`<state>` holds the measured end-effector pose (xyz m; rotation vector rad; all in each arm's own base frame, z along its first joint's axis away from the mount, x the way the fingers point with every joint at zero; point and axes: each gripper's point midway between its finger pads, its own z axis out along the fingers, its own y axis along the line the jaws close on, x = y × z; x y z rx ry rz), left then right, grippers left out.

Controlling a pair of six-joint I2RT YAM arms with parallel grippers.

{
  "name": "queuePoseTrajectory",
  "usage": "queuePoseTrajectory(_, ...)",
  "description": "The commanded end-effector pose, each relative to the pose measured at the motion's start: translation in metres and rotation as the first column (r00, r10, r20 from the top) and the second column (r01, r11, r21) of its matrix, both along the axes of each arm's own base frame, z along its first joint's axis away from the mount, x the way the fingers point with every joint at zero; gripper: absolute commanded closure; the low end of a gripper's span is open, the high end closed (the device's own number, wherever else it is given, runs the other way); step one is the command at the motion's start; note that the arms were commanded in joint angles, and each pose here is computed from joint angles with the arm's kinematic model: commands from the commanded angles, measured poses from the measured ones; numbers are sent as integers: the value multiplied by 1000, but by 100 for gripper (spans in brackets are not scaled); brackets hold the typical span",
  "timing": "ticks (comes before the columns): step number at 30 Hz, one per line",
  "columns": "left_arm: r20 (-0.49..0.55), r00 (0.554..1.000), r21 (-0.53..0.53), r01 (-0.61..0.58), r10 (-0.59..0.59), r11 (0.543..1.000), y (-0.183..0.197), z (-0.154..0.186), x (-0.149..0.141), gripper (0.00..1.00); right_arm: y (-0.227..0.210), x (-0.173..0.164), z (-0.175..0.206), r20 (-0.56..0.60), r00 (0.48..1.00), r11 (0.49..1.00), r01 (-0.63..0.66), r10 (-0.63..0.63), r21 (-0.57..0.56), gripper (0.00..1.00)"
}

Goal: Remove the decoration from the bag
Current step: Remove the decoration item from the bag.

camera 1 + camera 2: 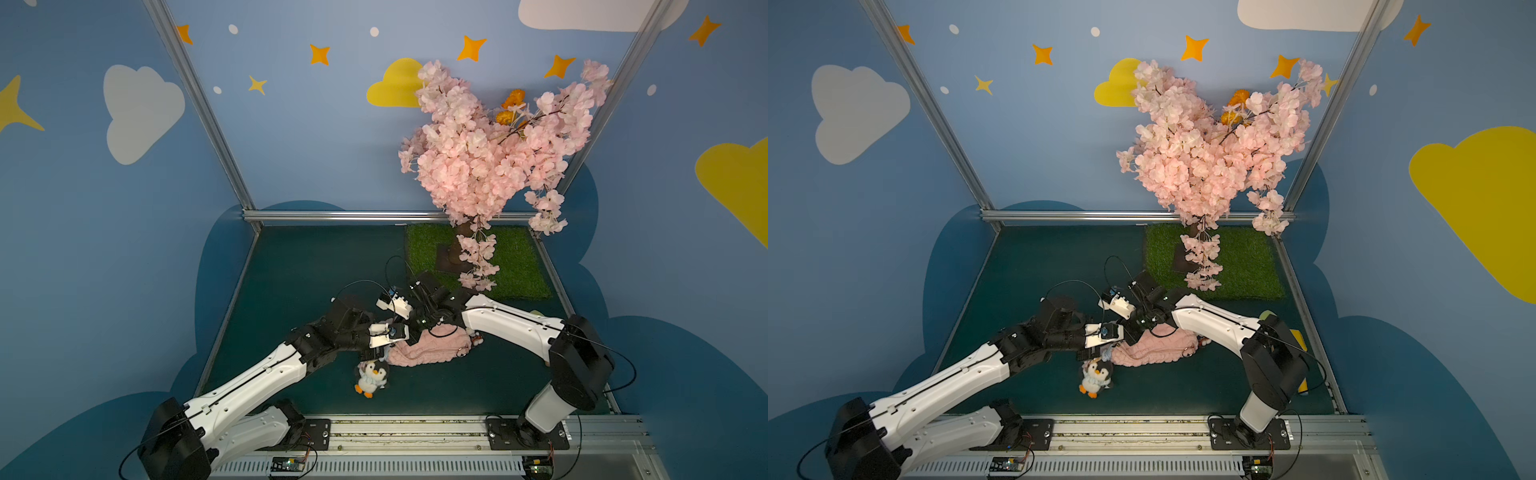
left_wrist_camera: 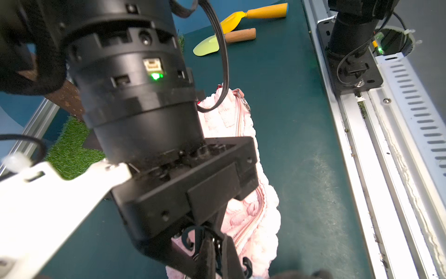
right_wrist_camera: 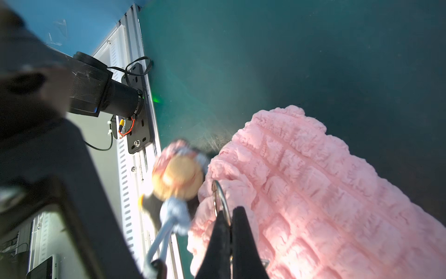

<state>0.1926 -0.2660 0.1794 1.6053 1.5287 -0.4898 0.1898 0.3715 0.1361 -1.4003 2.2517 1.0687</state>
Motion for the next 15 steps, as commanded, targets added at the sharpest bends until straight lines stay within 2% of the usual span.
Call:
queuePoseTrajectory(1,49,999,-43,18,-16,999,-4,15,1,98,-3,8,0,4,999,999,36,-36,-9,100)
queuePoseTrajectory(6,-33,998,3,-60,60,998,15,6,1,98,-15,37,5,53,984,985,172,-170,-23,100)
queuePoseTrajectory(11,-76,977,-21,-199,197,980,44,10,4,98,-27,62,7,114,949,950,304,-295,-72,100)
queuePoseTrajectory(15,-119,946,-6,-304,301,953,66,-2,10,98,-23,68,13,116,943,946,319,-312,-48,100)
